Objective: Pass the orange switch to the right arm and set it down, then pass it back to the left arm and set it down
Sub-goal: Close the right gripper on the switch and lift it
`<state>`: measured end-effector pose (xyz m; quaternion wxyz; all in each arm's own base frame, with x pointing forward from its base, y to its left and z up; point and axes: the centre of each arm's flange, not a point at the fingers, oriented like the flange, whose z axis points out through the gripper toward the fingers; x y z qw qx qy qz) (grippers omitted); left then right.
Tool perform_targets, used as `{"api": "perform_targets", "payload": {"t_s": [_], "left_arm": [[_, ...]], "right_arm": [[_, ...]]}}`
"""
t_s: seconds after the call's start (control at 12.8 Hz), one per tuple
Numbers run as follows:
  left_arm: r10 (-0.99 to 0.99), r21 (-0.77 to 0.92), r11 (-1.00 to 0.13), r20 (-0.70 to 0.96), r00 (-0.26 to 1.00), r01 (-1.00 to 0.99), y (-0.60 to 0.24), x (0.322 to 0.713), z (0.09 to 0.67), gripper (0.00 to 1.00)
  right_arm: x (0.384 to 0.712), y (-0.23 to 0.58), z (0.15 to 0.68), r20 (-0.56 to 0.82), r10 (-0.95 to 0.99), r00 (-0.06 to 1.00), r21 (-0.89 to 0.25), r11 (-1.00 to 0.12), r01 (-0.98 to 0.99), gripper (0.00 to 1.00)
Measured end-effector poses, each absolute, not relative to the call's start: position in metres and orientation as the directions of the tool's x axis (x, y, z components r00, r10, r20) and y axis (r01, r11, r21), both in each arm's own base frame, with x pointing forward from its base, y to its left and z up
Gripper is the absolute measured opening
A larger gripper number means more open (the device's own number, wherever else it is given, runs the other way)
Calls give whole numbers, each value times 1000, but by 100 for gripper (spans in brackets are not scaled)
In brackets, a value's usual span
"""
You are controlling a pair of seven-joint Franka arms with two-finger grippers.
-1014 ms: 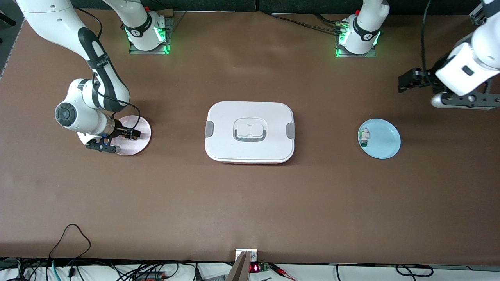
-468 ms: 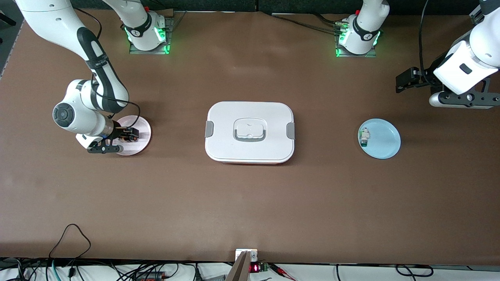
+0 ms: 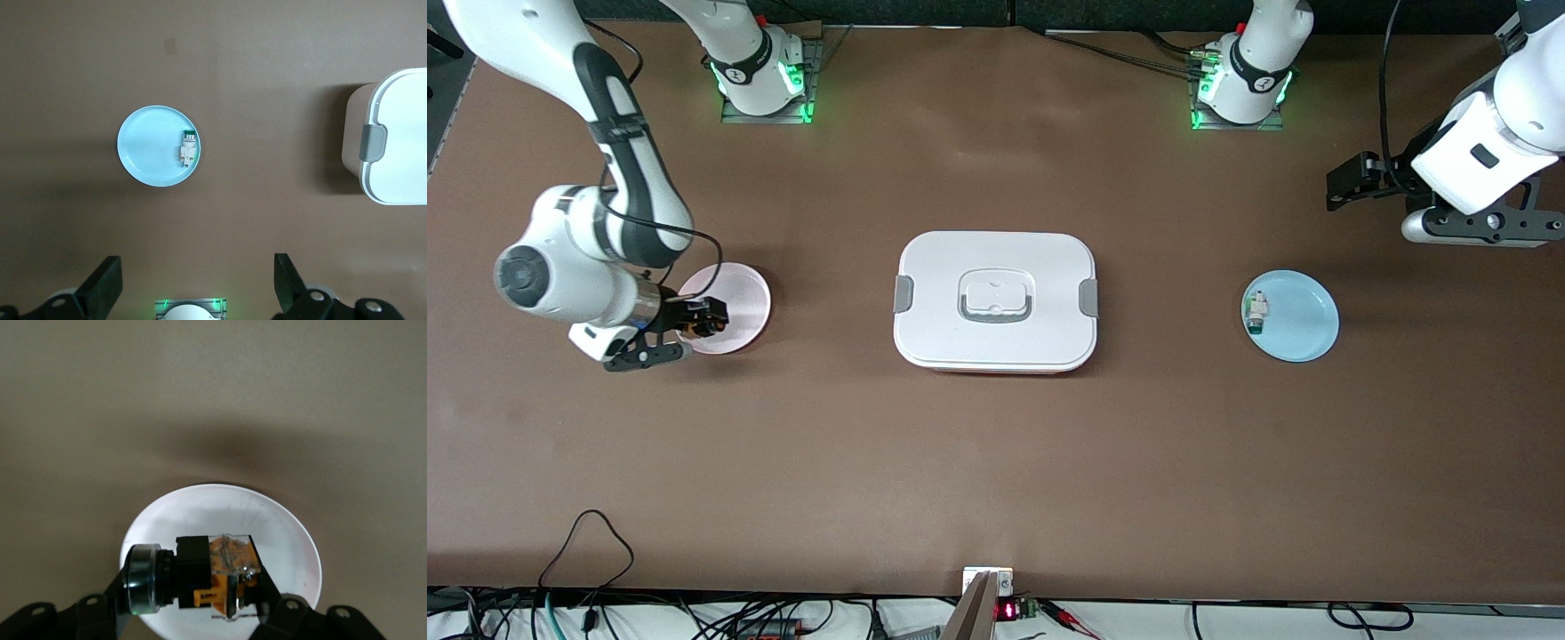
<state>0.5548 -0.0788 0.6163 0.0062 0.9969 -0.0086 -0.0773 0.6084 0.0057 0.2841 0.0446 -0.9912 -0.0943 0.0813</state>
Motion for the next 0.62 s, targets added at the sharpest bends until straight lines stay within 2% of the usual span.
{"api": "perform_targets", "payload": {"t_s": [0.31,0.62], "left_arm": [[-18,13,-1000,-158,987,-16,-79,554,616,100],[-18,12,-1000,-164,986,-16,-79,554,616,100]], "right_arm": [[639,21,373,-132,237,962,-175,-961,213,73],[656,66,450,-47,322,945,-188,-932,309,73]]}}
